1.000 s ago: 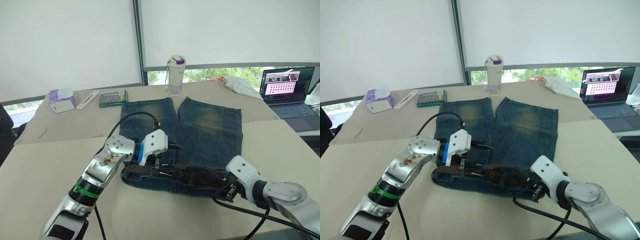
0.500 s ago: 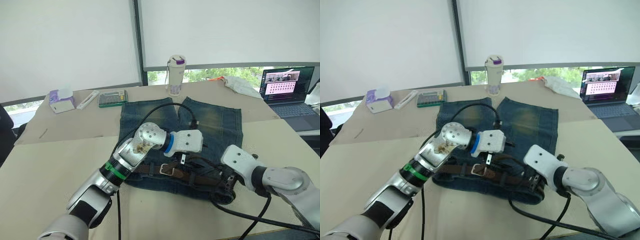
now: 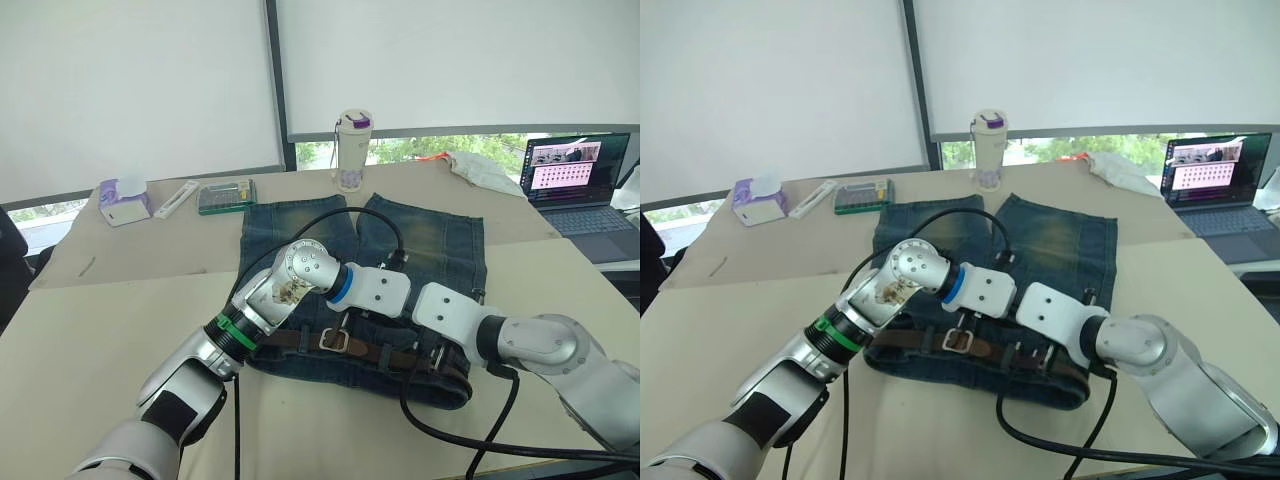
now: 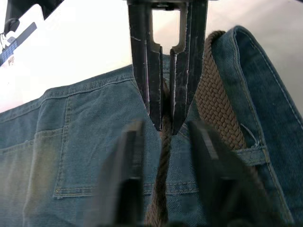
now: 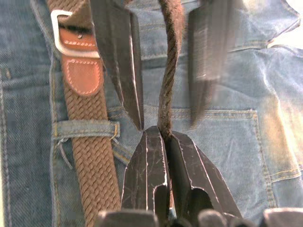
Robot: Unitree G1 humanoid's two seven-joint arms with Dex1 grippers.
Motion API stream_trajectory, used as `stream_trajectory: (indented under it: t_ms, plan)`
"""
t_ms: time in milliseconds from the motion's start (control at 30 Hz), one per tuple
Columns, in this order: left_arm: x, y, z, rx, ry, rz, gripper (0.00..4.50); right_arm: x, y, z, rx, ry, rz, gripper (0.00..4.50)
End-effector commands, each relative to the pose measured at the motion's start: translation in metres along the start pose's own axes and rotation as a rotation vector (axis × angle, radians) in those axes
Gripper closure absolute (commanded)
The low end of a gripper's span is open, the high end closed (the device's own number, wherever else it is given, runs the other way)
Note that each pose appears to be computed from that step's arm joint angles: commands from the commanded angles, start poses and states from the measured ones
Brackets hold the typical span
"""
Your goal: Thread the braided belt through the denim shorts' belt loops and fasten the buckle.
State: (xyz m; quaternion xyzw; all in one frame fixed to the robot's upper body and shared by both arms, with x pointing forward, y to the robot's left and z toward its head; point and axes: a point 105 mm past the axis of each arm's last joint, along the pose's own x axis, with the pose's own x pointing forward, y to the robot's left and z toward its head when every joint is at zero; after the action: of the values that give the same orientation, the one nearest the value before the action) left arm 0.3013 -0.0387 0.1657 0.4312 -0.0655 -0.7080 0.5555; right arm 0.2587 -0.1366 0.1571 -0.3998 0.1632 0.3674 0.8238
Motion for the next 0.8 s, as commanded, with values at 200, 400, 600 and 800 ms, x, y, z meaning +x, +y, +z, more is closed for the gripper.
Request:
stream_trajectory:
  t_ms: [200, 400, 600, 800]
  plan:
    - [-0.028, -0.005, -0.032, -0.052, 0.082, 0.07, 4.5, -0.005, 0.013, 0.025, 0.081, -0.143, 0.08, 2.97]
    - [-0.063, -0.019, -0.06, -0.181, 0.136, 0.156, 4.5, 0.002, 0.015, 0.007, 0.12, -0.089, 0.029, 1.7]
    - [-0.084, -0.034, -0.066, -0.233, 0.125, 0.231, 4.5, 0.021, 0.035, -0.003, 0.116, -0.075, 0.088, 1.7]
    - [-0.093, -0.045, -0.061, -0.274, 0.055, 0.333, 4.5, 0.041, 0.046, -0.002, 0.128, -0.089, 0.131, 1.7]
